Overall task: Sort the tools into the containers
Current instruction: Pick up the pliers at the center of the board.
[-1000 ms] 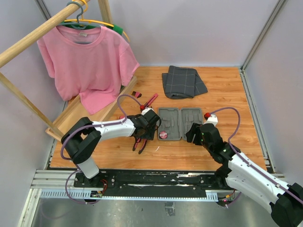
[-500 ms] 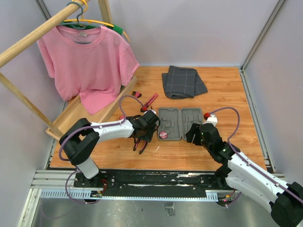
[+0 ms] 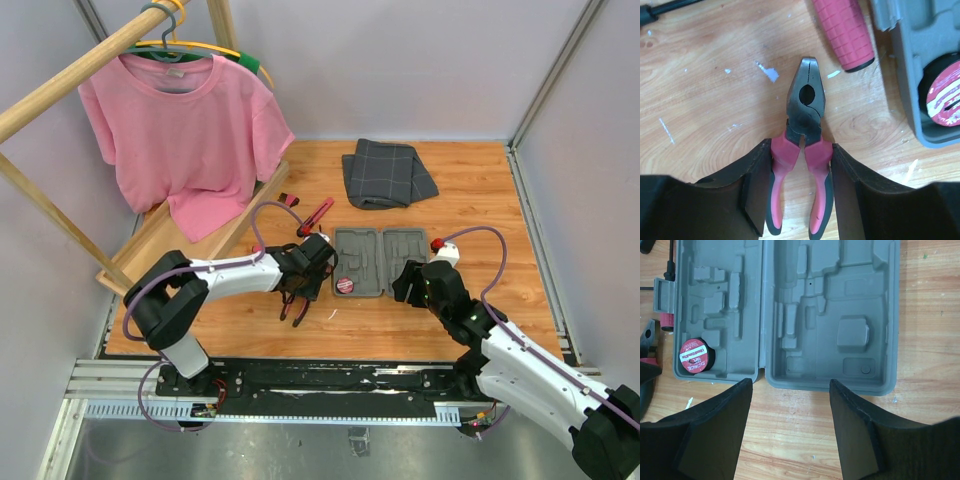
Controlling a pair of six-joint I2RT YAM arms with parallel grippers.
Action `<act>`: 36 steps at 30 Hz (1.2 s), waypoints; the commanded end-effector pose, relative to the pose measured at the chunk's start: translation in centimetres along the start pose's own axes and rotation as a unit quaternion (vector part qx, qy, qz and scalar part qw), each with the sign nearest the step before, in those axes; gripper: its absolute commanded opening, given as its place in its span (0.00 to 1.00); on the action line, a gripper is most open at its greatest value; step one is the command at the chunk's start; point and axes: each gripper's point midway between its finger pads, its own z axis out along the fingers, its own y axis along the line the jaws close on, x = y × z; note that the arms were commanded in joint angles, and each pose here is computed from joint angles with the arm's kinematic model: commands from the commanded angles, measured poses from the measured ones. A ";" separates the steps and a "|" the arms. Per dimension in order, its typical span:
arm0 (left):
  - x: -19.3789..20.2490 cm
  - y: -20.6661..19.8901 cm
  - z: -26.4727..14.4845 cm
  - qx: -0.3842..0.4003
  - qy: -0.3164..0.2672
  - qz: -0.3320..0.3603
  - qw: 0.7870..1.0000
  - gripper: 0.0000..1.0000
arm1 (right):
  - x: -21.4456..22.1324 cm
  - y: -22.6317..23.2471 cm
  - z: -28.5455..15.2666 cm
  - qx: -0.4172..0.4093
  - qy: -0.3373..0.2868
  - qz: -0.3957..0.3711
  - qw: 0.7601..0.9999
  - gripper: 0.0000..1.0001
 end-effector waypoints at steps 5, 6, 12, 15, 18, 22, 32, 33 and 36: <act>-1.4 1.2 -2.9 -0.016 -0.035 -0.022 0.999 0.01 | -0.5 -0.1 0.0 0.003 -0.008 0.011 1.000 0.64; -1.7 1.3 -3.2 -0.016 -0.041 -0.024 0.999 0.00 | -0.6 0.0 0.0 0.003 -0.008 0.011 1.000 0.64; -3.9 1.1 -5.5 -0.002 -0.085 -0.043 0.995 0.00 | -0.9 -0.1 -0.2 0.004 -0.012 0.012 1.000 0.64; -5.0 0.8 -6.5 0.011 -0.108 -0.056 0.993 0.01 | -1.3 -0.1 -0.5 0.005 -0.021 0.014 1.000 0.64; -6.4 0.3 -7.6 0.032 -0.134 -0.069 0.988 0.00 | -2.0 -0.4 -1.0 0.010 -0.034 0.015 0.999 0.64; -8.4 -0.6 -8.8 0.057 -0.165 -0.091 0.980 0.00 | -3.2 -0.9 -2.0 0.018 -0.062 0.013 0.998 0.64; -12.9 -4.3 -11.1 0.146 -0.222 -0.113 0.957 0.00 | -6.0 -1.5 -4.8 0.009 -0.135 0.023 0.991 0.65; -13.2 -4.5 -11.2 0.150 -0.224 -0.114 0.956 0.00 | -6.3 -1.7 -5.1 0.012 -0.144 0.022 0.989 0.65; -13.9 -5.1 -11.3 0.162 -0.232 -0.116 0.952 0.00 | -7.2 -3.2 -6.2 0.040 -0.173 0.024 0.984 0.65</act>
